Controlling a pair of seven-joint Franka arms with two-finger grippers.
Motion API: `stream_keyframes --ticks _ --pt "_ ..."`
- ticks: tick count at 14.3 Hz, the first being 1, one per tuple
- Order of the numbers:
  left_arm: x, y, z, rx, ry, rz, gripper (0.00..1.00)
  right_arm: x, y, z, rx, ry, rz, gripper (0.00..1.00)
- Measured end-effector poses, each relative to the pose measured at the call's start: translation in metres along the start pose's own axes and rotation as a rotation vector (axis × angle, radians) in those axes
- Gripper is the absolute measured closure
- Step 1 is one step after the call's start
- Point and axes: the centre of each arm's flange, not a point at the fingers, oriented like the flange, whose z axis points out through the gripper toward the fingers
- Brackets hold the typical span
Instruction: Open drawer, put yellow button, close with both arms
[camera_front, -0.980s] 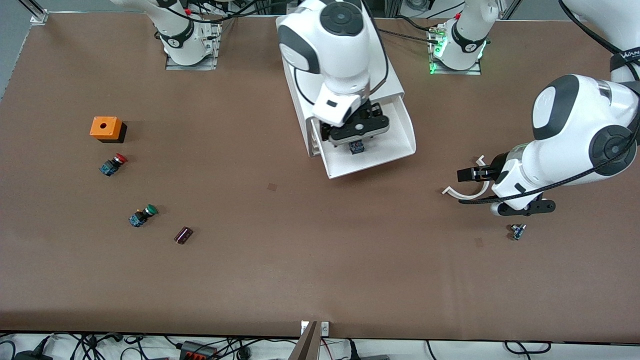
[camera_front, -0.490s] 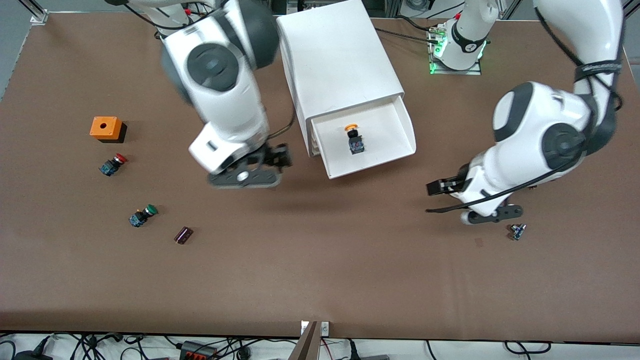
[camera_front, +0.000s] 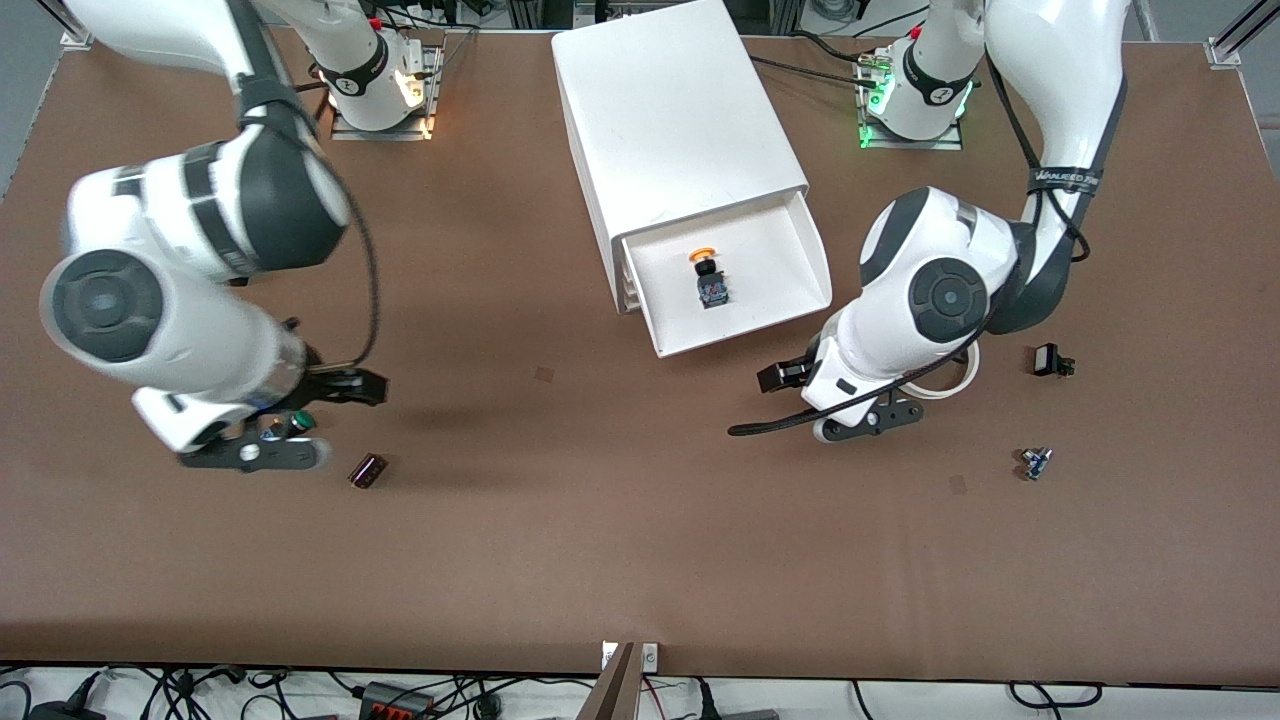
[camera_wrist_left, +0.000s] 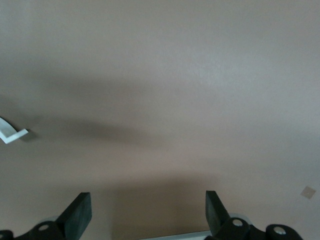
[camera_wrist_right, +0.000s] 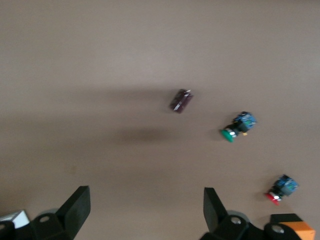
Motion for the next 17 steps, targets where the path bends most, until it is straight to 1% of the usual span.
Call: stream_keyframes --ticks 4,8,12,15,17 --pt "-0.028 0.022 0.019 0.012 -0.040 0.016 0.00 0.005 0.066 -0.017 0.011 0.019 0.035 0.00" --pt "-0.064 0.040 0.032 0.028 -0.080 -0.013 0.00 -0.003 0.122 -0.049 0.018 0.059 0.079 0.00" --pt "-0.106 0.049 0.037 0.057 -0.102 -0.043 0.00 -0.033 0.190 -0.082 0.012 0.072 0.027 0.00" --pt "-0.140 0.058 0.046 0.084 -0.125 -0.034 0.00 -0.060 0.207 -0.098 0.013 0.070 0.011 0.00" --pt "-0.154 0.059 0.049 0.097 -0.131 -0.030 0.00 -0.076 0.206 -0.102 0.009 0.063 0.002 0.00"
